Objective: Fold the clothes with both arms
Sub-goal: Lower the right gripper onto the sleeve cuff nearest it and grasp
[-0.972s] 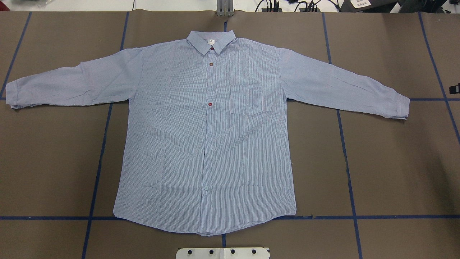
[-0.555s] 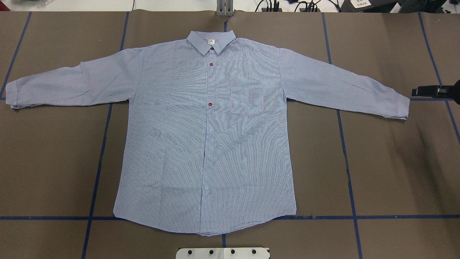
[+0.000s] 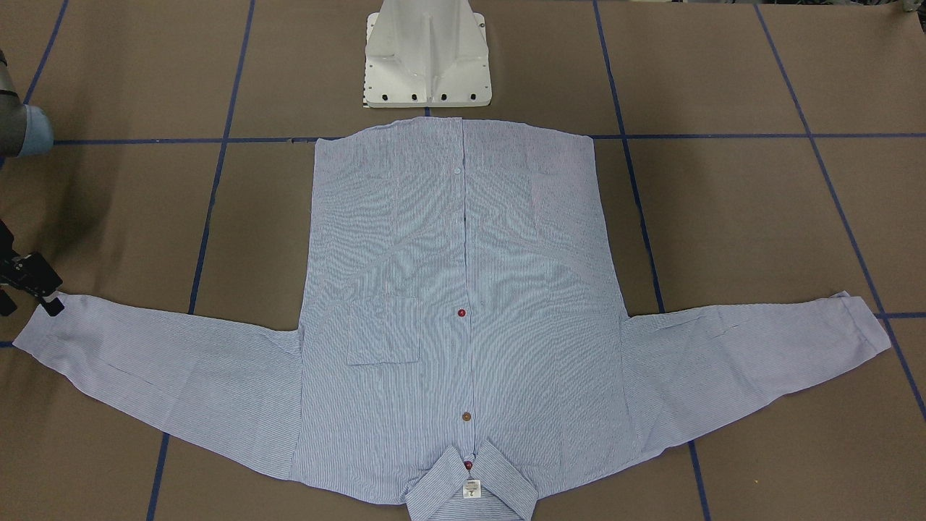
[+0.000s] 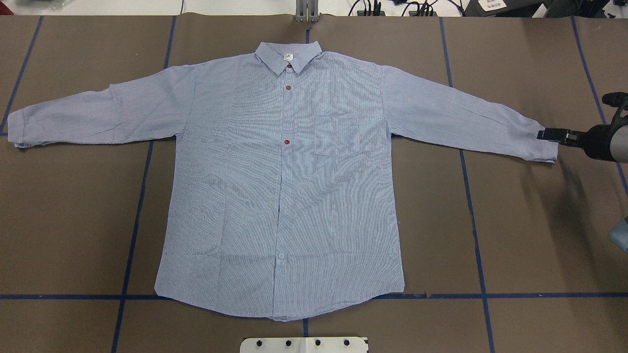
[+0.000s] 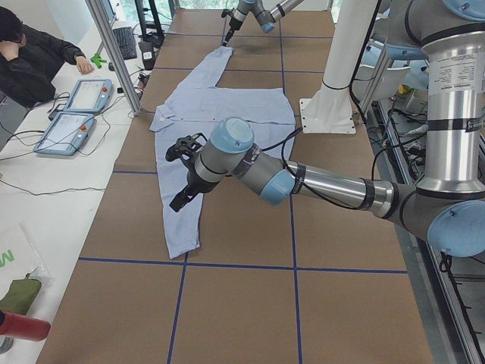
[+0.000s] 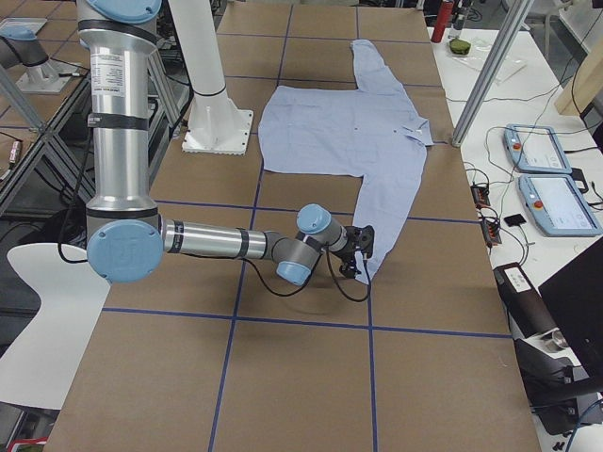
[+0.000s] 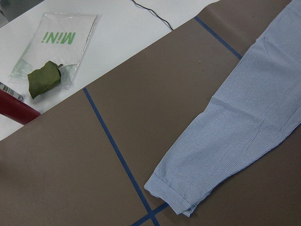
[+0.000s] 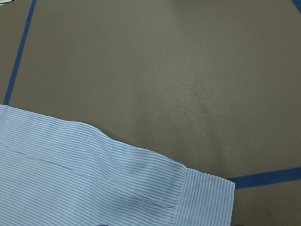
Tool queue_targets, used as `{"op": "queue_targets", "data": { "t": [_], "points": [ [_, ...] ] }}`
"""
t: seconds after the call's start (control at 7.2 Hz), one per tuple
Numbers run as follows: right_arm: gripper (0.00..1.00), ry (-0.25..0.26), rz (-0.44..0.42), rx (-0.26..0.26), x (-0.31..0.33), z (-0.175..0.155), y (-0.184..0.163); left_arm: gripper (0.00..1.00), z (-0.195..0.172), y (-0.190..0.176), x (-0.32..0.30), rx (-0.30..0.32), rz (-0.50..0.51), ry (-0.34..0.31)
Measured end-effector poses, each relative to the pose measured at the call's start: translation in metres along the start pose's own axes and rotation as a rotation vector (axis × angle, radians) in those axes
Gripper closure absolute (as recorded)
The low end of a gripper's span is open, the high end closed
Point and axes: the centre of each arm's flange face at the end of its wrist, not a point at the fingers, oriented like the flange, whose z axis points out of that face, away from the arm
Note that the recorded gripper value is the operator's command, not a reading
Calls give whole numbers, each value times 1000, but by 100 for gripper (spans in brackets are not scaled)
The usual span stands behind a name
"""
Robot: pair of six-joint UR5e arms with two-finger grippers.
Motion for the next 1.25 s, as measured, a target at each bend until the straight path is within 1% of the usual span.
{"op": "queue_targets", "data": {
  "t": [0.14,0.28,0.42,0.69,0.83,0.97,1.11,1.25],
  "points": [
    [13,15,4,-3,8,0,6,0,0,0,0,0,0,0],
    [16,32,6,-7,17,-1,12,0,0,0,0,0,0,0],
    [22,44,7,-6,22,-2,17,0,0,1,0,-1,0,0],
    [30,57,15,8,18,4,28,0,0,1,0,-1,0,0],
    [36,60,14,14,15,7,33,0,1,1,0,-2,0,0],
    [52,60,12,17,12,9,36,0,1,2,-1,-3,0,0],
    [79,57,11,18,9,9,36,0,1,2,-1,-3,0,0],
    [100,52,10,19,6,9,36,0,1,3,-1,-5,-1,1]
  ]
}}
